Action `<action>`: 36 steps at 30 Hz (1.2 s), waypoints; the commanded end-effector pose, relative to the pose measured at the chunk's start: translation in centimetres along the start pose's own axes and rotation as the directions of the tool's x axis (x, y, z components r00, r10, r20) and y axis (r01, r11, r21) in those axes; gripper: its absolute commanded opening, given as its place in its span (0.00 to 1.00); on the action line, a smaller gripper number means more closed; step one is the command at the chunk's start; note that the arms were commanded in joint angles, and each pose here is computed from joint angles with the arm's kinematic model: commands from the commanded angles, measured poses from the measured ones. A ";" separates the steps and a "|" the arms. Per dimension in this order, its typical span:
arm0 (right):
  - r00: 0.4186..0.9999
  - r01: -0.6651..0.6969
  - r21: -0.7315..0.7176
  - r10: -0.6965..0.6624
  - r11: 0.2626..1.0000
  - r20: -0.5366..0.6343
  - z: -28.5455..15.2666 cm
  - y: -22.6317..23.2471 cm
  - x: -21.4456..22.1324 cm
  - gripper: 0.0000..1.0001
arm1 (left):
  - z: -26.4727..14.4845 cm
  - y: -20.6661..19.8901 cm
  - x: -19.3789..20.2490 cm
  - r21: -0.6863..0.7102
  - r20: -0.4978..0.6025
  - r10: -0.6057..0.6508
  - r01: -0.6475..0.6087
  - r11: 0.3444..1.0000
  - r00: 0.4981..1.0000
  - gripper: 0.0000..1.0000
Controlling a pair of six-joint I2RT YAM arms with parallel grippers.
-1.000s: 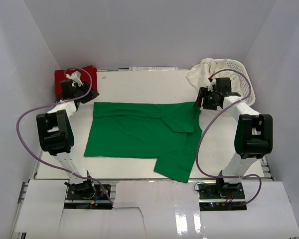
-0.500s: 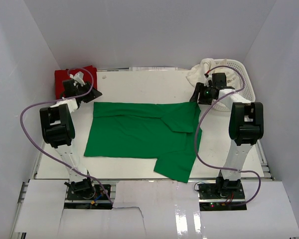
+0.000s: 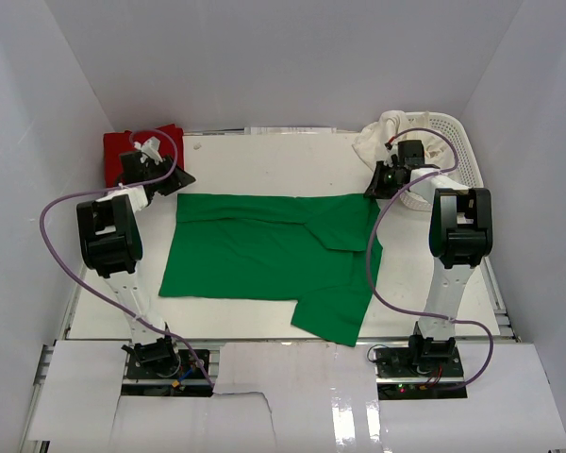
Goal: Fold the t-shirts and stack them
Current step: Fold the flattened tshirt in 1/3 of the way
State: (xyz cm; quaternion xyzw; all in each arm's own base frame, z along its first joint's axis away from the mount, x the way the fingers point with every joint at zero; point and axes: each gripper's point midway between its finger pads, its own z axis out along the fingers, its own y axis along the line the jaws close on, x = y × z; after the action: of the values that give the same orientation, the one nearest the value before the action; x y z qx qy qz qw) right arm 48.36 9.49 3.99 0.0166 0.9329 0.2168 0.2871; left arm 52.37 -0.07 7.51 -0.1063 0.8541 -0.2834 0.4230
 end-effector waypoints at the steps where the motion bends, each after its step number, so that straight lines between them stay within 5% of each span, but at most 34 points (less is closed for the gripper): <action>1: 0.999 0.010 -0.006 -0.009 1.000 0.045 -0.1 0.1 -1.6 0.16 | -0.1 -0.9 -1.2 0.042 0.009 0.023 -0.023 0.999 1.000 0.55; 4: 0.999 0.009 -0.006 -0.009 1.000 0.045 -0.1 0.1 -1.5 0.08 | -0.1 -0.7 -0.6 0.041 -0.004 0.011 -0.011 0.999 1.000 0.55; 30: 0.998 0.038 -0.010 -0.038 0.999 0.051 -1.0 0.6 -1.8 0.08 | 1.1 2.2 2.2 -0.038 -0.050 -0.006 0.004 0.999 0.999 0.49; 36: 0.998 0.043 -0.011 -0.043 0.999 0.055 -1.2 0.7 -2.1 0.08 | 0.5 0.8 -0.3 -0.018 0.009 0.023 -0.023 1.000 1.000 0.47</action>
State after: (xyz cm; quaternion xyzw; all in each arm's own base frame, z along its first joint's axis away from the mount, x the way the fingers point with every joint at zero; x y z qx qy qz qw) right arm 48.48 9.46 3.90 0.0116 0.9325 0.2153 0.2898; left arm 51.60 0.04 3.73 -0.1132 0.8705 -0.2755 0.3917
